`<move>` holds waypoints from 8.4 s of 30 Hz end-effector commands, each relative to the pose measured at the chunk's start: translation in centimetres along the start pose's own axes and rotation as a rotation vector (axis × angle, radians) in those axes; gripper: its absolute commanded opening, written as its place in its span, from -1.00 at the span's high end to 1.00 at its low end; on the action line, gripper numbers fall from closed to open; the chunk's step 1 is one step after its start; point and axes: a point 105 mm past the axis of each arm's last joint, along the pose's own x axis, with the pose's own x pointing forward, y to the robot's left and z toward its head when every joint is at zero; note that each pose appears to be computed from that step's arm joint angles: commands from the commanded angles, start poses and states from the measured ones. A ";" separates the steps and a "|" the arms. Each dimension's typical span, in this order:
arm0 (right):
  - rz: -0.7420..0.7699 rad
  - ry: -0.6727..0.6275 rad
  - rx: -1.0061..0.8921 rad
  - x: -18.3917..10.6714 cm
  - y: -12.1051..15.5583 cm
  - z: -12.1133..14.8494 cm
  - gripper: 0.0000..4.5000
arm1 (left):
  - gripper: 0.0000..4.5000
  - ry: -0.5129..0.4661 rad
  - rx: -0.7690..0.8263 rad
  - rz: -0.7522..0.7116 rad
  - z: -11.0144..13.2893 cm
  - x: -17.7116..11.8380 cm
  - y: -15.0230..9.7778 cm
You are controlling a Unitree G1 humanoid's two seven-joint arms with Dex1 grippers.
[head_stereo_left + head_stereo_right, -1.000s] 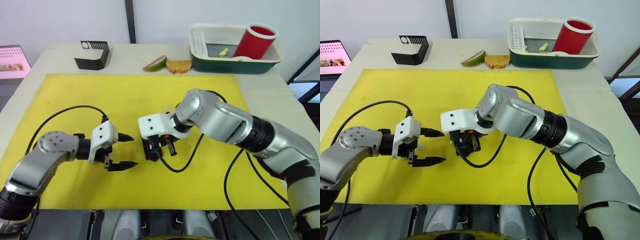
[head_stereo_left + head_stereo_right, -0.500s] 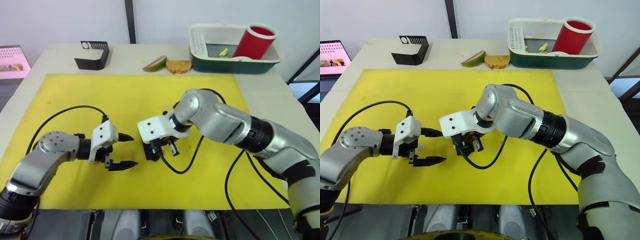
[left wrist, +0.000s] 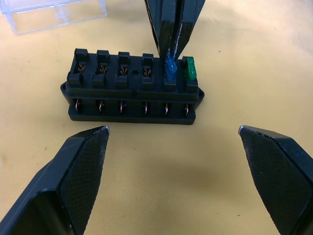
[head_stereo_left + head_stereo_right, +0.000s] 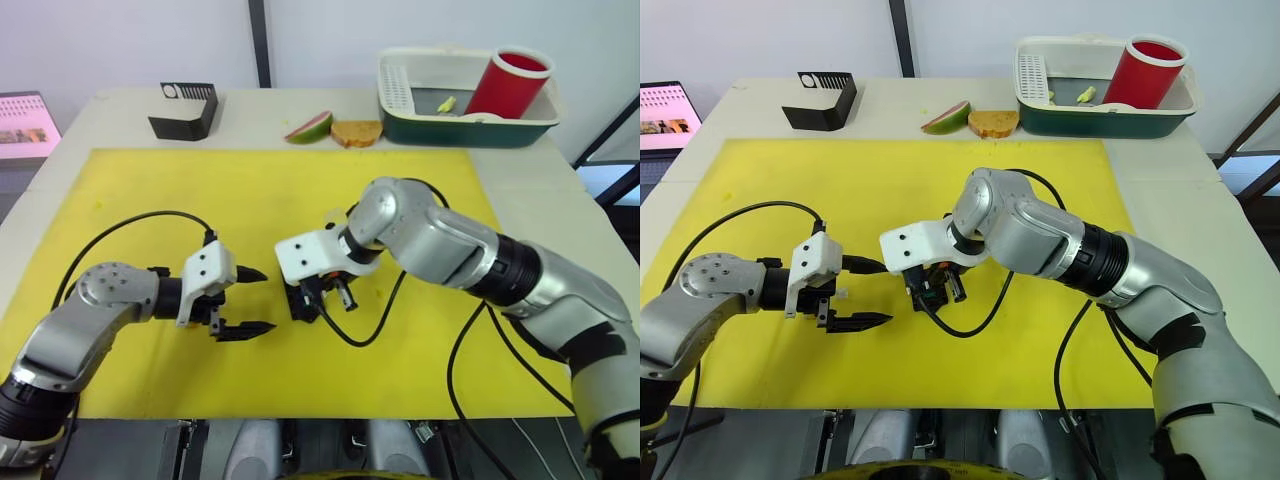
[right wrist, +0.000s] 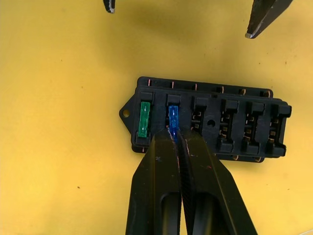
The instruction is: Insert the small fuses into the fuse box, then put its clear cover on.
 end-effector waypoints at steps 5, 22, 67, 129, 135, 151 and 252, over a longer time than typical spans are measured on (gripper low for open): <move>-0.026 -0.008 0.049 -0.4 -0.6 -0.2 -0.31 | -1.00 -0.015 0.043 0.009 0.9 -0.2 0.3; -0.079 -0.180 0.172 -4.3 -1.8 0.3 -0.31 | -1.00 -0.013 0.045 0.022 0.8 -0.5 0.8; -0.264 -0.671 0.352 0.2 3.2 -4.4 0.97 | -1.00 -0.057 0.026 -0.006 1.2 1.0 0.4; -0.510 -0.383 0.558 -12.4 6.8 -17.0 -0.99 | -1.00 0.206 -0.350 0.541 -5.3 -18.0 -0.6; -0.524 -0.358 0.577 -12.3 7.1 -18.4 -0.99 | -1.00 0.220 -0.367 0.560 -6.2 -19.1 -0.6; -0.236 -0.793 0.334 -8.4 3.8 -3.5 -0.99 | -1.00 -0.030 -0.660 0.077 -5.2 -11.5 -1.8; -0.084 -0.902 0.626 -9.6 2.0 -1.3 -1.00 | 0.97 -0.392 -0.471 -0.250 6.9 -4.5 0.0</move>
